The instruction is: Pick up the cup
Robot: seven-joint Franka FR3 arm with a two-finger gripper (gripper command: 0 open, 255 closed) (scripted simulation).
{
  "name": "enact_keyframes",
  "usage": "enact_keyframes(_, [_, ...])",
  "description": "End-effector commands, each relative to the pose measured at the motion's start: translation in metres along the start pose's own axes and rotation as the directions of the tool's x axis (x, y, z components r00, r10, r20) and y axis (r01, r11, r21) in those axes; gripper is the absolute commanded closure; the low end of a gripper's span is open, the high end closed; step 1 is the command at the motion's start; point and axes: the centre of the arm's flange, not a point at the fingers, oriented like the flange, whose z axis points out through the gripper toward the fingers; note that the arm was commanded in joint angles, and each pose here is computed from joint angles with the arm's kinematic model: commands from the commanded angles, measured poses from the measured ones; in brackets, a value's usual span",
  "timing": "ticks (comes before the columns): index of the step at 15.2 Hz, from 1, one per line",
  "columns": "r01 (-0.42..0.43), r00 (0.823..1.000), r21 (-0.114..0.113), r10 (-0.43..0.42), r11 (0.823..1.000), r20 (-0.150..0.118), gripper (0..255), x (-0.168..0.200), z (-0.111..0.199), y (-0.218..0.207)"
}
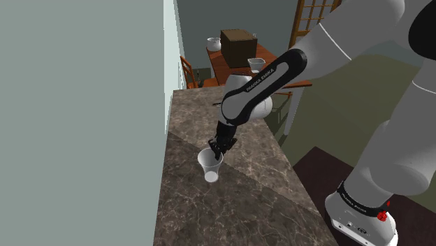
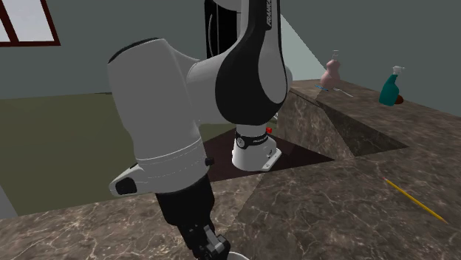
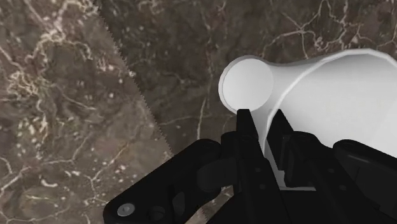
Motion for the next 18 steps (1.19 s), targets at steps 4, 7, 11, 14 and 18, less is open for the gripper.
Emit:
enact_keyframes(4, [0.0, 1.0, 0.0, 0.0, 1.0, 0.0, 255, 0.0, 0.0, 0.0])
enact_keyframes(7, [0.0, 1.0, 0.0, 0.0, 1.0, 0.0, 255, 0.0, -0.004, -0.001])
enact_keyframes(11, [0.0, 1.0, 0.0, 0.0, 1.0, 0.0, 255, -0.001, -0.024, -0.008])
enact_keyframes(14, [0.0, 1.0, 0.0, 0.0, 1.0, 0.0, 255, -0.002, -0.039, -0.013])
enact_keyframes(18, [0.0, 1.0, 0.0, 0.0, 1.0, 0.0, 255, -0.003, -0.059, -0.02])
